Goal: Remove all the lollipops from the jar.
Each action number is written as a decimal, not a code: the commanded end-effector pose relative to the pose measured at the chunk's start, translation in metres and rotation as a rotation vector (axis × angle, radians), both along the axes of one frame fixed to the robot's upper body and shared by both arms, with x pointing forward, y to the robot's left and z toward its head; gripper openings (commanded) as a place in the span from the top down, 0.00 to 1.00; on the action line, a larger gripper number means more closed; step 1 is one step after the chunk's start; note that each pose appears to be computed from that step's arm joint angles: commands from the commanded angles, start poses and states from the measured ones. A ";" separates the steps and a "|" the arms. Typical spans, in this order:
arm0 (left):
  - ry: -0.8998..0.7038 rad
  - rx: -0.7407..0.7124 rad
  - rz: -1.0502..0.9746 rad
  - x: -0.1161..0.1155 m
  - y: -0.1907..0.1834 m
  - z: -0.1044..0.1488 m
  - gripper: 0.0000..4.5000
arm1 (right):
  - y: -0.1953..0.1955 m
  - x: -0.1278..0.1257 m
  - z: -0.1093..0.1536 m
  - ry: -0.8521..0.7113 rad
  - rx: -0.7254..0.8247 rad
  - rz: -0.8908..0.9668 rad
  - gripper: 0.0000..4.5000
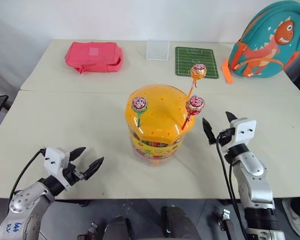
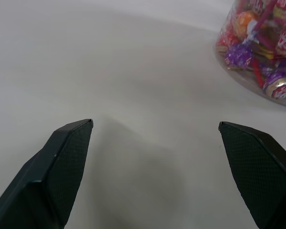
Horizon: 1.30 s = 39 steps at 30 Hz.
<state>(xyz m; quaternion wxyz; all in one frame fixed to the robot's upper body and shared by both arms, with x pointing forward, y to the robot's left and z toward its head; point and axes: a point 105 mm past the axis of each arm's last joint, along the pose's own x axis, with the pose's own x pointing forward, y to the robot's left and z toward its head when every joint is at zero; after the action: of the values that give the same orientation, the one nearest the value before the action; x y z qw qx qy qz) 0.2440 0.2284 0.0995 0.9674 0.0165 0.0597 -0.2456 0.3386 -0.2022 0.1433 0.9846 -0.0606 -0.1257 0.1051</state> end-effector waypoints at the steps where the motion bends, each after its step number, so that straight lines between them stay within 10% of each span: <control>1: -0.047 0.070 -0.005 0.002 -0.002 0.006 0.00 | 0.001 -0.003 0.007 -0.025 -0.002 0.017 0.00; 14: -0.179 -0.036 -0.354 0.059 0.030 0.091 0.00 | -0.035 -0.111 0.051 0.038 -0.077 0.403 0.00; 21: -0.225 -0.099 -0.847 0.056 -0.017 0.187 0.00 | -0.011 -0.177 0.110 -0.067 -0.230 0.705 0.00; 27: -0.287 -0.013 -1.131 0.034 -0.062 0.217 0.00 | 0.022 -0.180 0.117 -0.135 -0.271 0.810 0.00; 39: -0.368 0.062 -1.350 0.023 -0.136 0.200 0.09 | 0.015 -0.172 0.100 -0.092 -0.297 0.737 0.00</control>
<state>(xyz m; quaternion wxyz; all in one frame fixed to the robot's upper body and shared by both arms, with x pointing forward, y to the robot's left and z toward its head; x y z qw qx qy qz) 0.2707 0.0963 0.2928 0.5995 0.0917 -0.1022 -0.7885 0.1682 -0.1887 0.2388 0.8566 -0.1464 -0.1514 0.4710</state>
